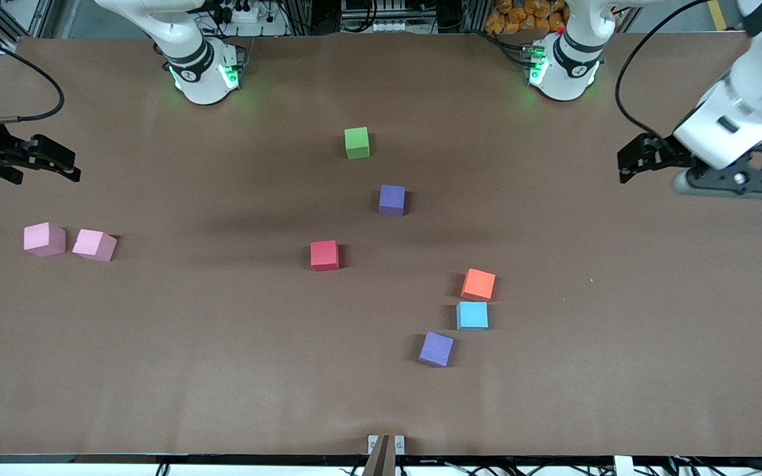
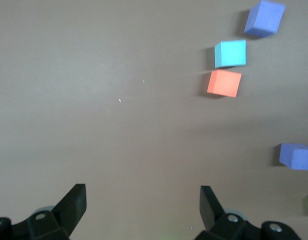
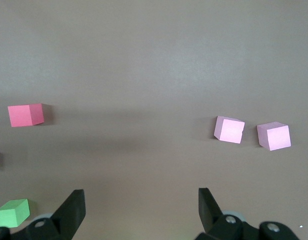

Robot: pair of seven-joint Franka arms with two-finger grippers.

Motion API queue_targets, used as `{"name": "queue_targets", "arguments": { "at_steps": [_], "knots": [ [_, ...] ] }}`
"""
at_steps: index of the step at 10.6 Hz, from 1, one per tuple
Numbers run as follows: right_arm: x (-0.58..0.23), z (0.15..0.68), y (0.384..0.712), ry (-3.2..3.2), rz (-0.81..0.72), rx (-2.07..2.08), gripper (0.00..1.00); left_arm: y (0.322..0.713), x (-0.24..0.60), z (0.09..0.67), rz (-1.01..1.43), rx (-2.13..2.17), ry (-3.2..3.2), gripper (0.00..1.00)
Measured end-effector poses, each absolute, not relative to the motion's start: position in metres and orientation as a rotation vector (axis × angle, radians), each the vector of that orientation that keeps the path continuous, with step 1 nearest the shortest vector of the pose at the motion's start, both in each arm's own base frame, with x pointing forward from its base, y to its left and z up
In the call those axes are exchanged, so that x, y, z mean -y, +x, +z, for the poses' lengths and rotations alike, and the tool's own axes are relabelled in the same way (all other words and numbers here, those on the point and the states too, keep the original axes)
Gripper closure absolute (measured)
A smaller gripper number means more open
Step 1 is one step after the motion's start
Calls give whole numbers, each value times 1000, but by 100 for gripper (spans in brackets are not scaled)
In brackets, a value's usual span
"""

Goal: Arrange blocks into number 1
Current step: 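Reach the left gripper toward the green block while the right gripper moves out, then lower the left gripper onto the green block and grasp it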

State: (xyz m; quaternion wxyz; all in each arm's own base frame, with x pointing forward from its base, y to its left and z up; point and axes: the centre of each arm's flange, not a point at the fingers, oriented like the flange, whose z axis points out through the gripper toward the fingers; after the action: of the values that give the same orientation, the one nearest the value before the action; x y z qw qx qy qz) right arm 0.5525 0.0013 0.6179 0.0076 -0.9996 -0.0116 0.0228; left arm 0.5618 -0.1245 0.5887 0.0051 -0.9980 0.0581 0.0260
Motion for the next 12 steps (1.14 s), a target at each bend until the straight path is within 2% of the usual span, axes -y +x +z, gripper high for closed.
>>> {"name": "queue_targets", "arguments": {
  "at_steps": [3,7,12],
  "knots": [
    [-3,617,553,-3125,65,41,0,559,180,521,280,-290,-3155,0],
    [-33,597,558,-3104,46,115,0,523,261,460,294,-199,-3174,0],
    [-95,561,561,-3101,96,124,0,377,463,356,348,90,-3141,0]
  ]
}}
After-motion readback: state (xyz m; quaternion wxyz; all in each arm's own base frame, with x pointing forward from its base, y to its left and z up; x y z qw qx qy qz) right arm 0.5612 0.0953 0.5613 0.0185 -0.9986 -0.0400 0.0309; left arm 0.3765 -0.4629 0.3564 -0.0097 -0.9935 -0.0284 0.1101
